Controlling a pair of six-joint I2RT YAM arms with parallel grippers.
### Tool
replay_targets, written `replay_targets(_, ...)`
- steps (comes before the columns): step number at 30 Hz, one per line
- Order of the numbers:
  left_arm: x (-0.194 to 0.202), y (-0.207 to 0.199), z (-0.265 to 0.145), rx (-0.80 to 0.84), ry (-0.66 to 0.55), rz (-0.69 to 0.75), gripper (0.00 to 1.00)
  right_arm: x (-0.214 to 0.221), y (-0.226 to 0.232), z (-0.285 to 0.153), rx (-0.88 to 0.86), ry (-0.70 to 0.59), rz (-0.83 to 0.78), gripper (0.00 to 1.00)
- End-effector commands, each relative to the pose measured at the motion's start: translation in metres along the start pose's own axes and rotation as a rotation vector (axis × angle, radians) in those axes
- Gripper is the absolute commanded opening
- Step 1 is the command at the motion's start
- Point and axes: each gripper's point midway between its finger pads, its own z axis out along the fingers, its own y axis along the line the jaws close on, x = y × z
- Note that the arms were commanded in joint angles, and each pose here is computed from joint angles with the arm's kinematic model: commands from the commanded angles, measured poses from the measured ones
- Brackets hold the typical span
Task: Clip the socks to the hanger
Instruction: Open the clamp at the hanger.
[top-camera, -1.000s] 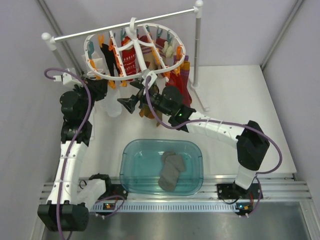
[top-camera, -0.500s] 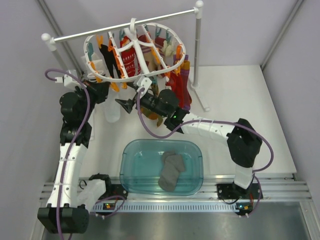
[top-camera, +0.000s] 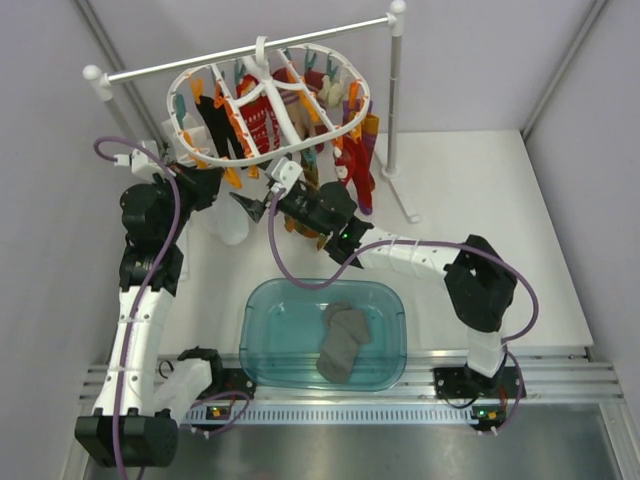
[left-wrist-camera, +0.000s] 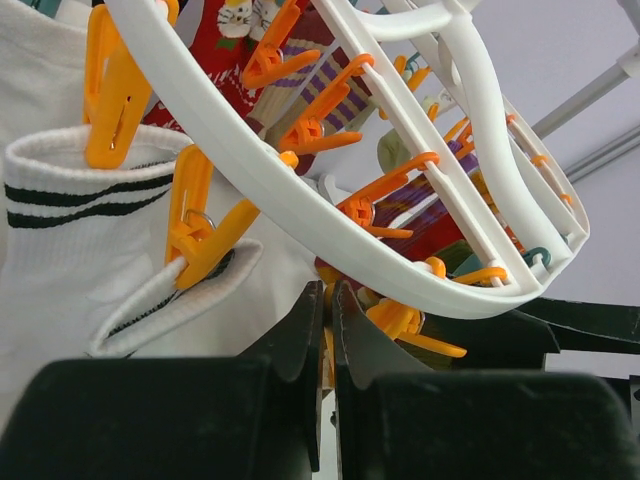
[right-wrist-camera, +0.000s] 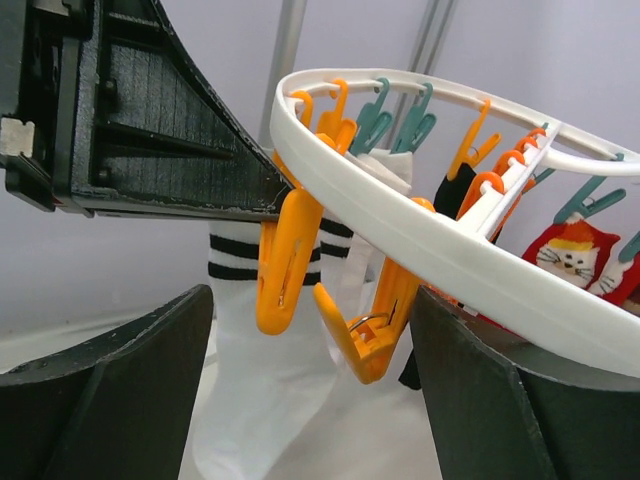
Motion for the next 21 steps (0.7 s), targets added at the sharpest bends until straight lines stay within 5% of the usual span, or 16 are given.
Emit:
replay_targets(1,-0.012,-0.017,-0.009,0.047,-0.014,0.022,0.00,-0.029,-0.006,0.008,0.032,-0.104,-0.048,0.78)
replay_targets(11,-0.006,-0.021,-0.009,0.075,0.025,0.042,0.00,-0.018,-0.008,0.010,0.038,-0.092,-0.088,0.77)
replay_targets(18,-0.002,-0.017,-0.008,0.064,0.037,0.031,0.00,-0.022,0.009,0.012,-0.051,-0.106,-0.047,0.55)
replay_targets(21,-0.003,-0.019,-0.009,0.066,0.034,0.031,0.00,-0.019,0.015,0.011,-0.077,-0.094,-0.020,0.54)
